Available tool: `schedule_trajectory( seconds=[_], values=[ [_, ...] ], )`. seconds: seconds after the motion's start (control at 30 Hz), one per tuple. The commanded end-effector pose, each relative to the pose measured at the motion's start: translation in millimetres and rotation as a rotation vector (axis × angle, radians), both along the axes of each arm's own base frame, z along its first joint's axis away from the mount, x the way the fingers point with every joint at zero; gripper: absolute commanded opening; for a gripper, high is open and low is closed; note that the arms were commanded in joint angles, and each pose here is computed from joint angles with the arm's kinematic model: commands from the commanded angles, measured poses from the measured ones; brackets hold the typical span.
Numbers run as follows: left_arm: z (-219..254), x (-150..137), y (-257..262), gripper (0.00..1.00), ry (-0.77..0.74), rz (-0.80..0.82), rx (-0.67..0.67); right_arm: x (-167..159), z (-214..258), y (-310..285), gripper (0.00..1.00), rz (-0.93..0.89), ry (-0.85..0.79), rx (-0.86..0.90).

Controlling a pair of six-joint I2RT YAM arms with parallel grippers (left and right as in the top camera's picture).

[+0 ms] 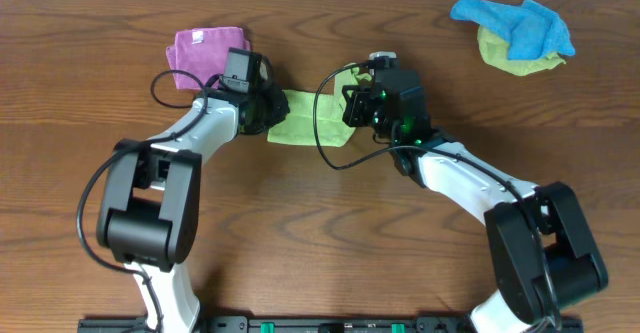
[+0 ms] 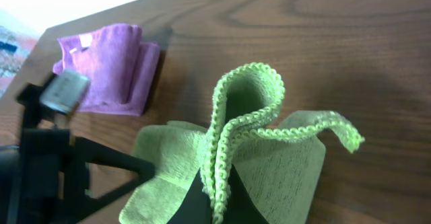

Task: Fold the cloth
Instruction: 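Fold the right end of the strip toward the left gripper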

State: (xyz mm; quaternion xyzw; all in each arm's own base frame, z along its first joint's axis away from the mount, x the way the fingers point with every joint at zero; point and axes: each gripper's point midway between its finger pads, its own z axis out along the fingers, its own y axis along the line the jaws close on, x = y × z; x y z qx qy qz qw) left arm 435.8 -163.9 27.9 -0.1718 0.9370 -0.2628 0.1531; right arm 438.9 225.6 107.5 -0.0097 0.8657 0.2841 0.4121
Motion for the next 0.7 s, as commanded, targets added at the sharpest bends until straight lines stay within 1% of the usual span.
schedule_trajectory(
  seconds=[0.0, 0.07, 0.17, 0.23, 0.37, 0.53, 0.67],
  values=[
    [27, 7, -1, 0.06, -0.070, -0.039, -0.002, 2, 1, 4, 0.01, 0.007, -0.018, -0.027],
    [28, 5, 1, 0.06, -0.070, -0.052, 0.010, 3, 2, 4, 0.01, 0.008, -0.021, -0.026],
    [20, -3, 9, 0.06, -0.027, -0.037, 0.057, 5, 5, 5, 0.01, 0.012, -0.032, -0.028],
    [16, -8, 12, 0.06, -0.015, -0.056, 0.084, 6, 7, 5, 0.01, 0.014, -0.037, -0.029],
    [14, -10, 21, 0.06, -0.009, -0.061, 0.117, 8, 12, 7, 0.01, 0.014, -0.046, -0.025],
    [4, -13, 45, 0.06, 0.019, -0.006, 0.243, 11, 24, 17, 0.01, 0.033, -0.075, -0.018],
    [0, -13, 46, 0.06, 0.020, -0.017, 0.257, 12, 30, 23, 0.01, 0.042, -0.089, -0.012]
  ],
)
